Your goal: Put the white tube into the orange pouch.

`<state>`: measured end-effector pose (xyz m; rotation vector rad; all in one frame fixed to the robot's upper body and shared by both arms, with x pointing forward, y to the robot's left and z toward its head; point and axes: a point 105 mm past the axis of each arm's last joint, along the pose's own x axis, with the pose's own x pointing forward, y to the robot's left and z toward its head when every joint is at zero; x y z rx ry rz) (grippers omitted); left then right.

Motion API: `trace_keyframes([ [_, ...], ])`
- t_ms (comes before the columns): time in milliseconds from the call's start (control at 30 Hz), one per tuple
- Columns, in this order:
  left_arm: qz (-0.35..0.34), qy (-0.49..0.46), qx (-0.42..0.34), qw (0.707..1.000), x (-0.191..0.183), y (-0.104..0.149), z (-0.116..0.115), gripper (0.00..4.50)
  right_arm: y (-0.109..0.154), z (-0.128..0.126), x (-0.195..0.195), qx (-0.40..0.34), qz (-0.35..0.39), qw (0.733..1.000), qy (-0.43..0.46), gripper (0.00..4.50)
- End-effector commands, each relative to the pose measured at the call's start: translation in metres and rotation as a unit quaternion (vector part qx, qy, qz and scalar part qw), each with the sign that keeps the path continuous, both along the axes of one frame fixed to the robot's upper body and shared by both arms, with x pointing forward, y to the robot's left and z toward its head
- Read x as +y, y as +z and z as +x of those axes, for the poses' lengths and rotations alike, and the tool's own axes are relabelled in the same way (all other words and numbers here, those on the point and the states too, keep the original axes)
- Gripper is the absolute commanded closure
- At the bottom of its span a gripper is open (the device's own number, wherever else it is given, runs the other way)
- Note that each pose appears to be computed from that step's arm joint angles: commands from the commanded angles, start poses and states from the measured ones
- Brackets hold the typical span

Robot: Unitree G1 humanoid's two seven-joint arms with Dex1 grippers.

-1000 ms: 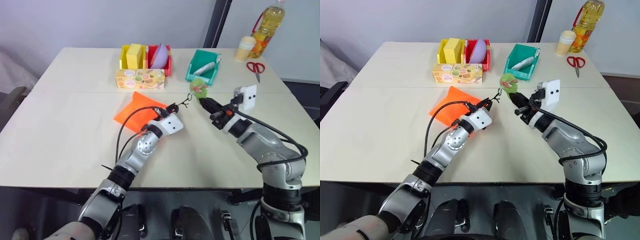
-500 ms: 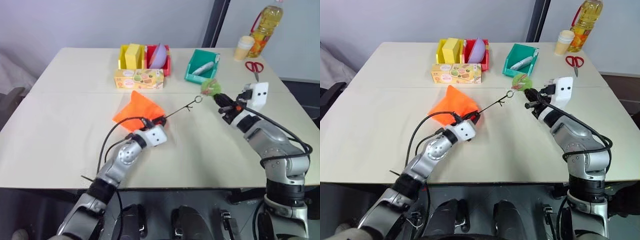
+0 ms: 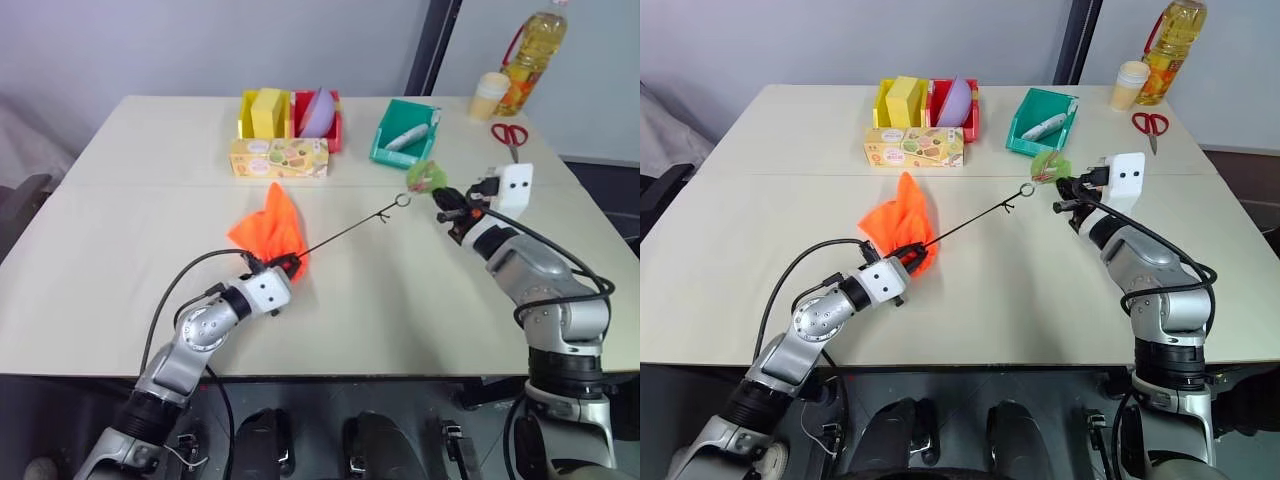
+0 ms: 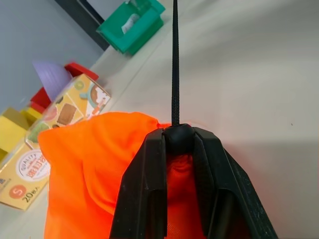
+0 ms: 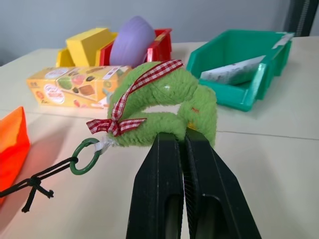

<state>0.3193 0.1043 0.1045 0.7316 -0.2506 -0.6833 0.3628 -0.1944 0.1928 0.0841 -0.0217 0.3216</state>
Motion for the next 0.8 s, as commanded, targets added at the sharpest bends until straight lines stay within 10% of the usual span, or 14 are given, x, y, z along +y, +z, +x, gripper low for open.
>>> trace_keyframes([
  [33,-0.031,-0.009,0.03,0.999,0.006,0.003,-0.004,3.27,0.012,-0.012,0.004,-0.019,-0.023,0.999,0.032,4.18],
  [233,-0.095,-0.058,0.103,0.988,0.013,0.012,-0.022,0.28,-0.012,-0.036,0.016,0.02,-0.097,0.989,0.112,1.41],
  [300,-0.113,-0.072,0.135,0.982,0.017,0.014,-0.032,0.0,-0.019,-0.044,0.013,0.029,-0.116,0.984,0.128,0.44],
  [800,-0.255,0.13,0.185,0.94,0.11,0.021,-0.026,0.0,-0.041,-0.06,-0.023,0.037,-0.126,0.983,0.128,0.44],
])
